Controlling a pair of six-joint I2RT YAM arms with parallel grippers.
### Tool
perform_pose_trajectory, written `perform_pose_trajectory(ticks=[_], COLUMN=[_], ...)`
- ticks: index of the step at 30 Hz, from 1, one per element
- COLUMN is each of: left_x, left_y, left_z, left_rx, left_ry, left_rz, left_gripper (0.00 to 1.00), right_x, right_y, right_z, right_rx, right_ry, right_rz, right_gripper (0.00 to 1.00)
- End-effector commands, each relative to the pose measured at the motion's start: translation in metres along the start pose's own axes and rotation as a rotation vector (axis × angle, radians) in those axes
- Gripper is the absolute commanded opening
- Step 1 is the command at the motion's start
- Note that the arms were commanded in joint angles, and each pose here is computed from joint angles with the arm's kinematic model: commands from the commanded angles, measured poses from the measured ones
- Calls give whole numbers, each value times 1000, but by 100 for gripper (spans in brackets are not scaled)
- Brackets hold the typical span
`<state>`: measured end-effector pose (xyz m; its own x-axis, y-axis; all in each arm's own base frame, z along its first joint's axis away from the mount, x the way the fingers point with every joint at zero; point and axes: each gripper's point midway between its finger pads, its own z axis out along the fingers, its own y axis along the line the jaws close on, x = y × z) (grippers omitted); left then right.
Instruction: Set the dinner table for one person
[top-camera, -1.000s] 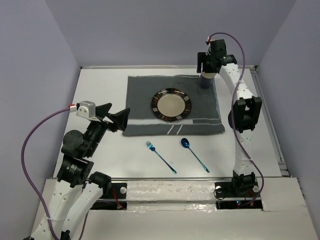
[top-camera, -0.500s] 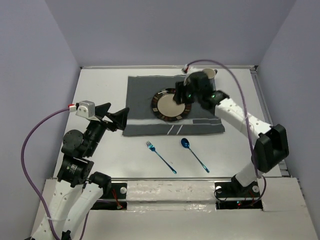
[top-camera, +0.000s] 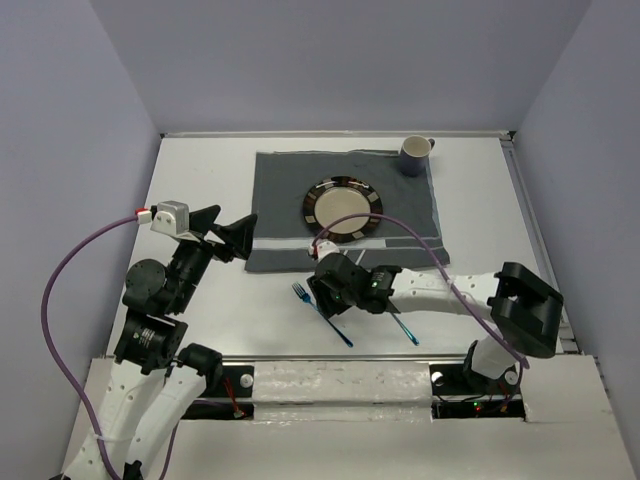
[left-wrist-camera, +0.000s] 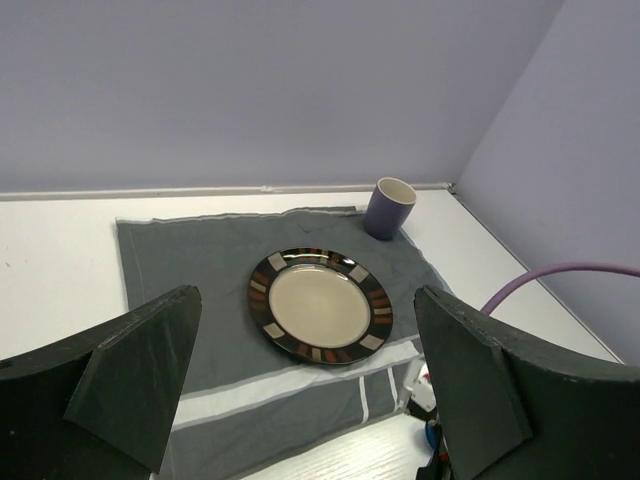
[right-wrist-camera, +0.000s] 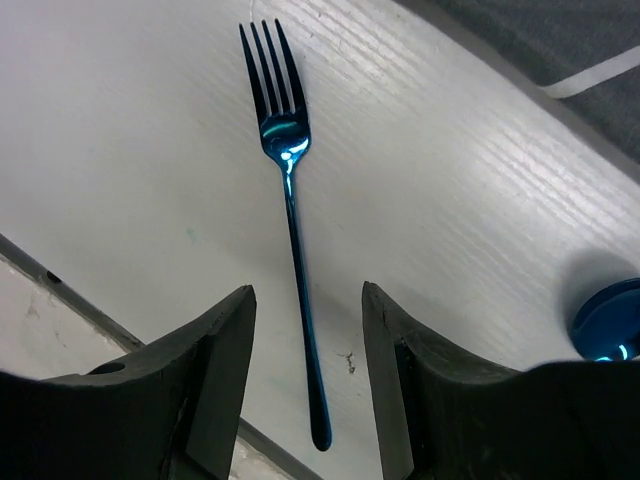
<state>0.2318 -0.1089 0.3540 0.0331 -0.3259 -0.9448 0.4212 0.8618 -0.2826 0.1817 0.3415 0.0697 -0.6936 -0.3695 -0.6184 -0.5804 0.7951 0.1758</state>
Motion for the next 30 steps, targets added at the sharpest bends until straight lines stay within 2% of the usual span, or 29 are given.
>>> perform_pose_trajectory(ticks=[1, 7, 10, 11, 12, 15, 17, 22, 26, 30], left_x=[-12, -11, -12, -12, -12, -13, -14, -15, -17, -20], left_y=[-2, -1, -2, -2, -2, -2, -3, -3, -3, -3], left_z=[3, 3, 3, 3, 3, 2, 1, 0, -1, -3], left_rx=[8, 3, 8, 8, 9, 10, 12, 15, 11, 11], left_ry=[-35, -34, -35, -35, -37, -40, -44, -47, -54, -66], left_rz=[18, 16, 16, 16, 17, 15, 15, 14, 15, 15], left_gripper=[99, 99, 99, 99, 99, 99, 99, 99, 99, 99], right_x=[15, 31, 30, 28, 27, 16, 6, -55, -113, -174], right_y=[18, 21, 18, 16, 21, 26, 29, 39, 44, 23], right_z=[12, 31, 38, 40, 41, 44, 43, 30, 18, 26], right_rx=[22, 76, 104, 119, 119, 120, 120, 151, 126, 136], right_ry=[20, 71, 65, 57, 55, 34, 11, -146, -248, -362], right_rz=[18, 5, 2, 1, -10, -1, 8, -33, 8, 98], right_gripper=[52, 51, 45, 38, 23, 0, 0, 0, 0, 0])
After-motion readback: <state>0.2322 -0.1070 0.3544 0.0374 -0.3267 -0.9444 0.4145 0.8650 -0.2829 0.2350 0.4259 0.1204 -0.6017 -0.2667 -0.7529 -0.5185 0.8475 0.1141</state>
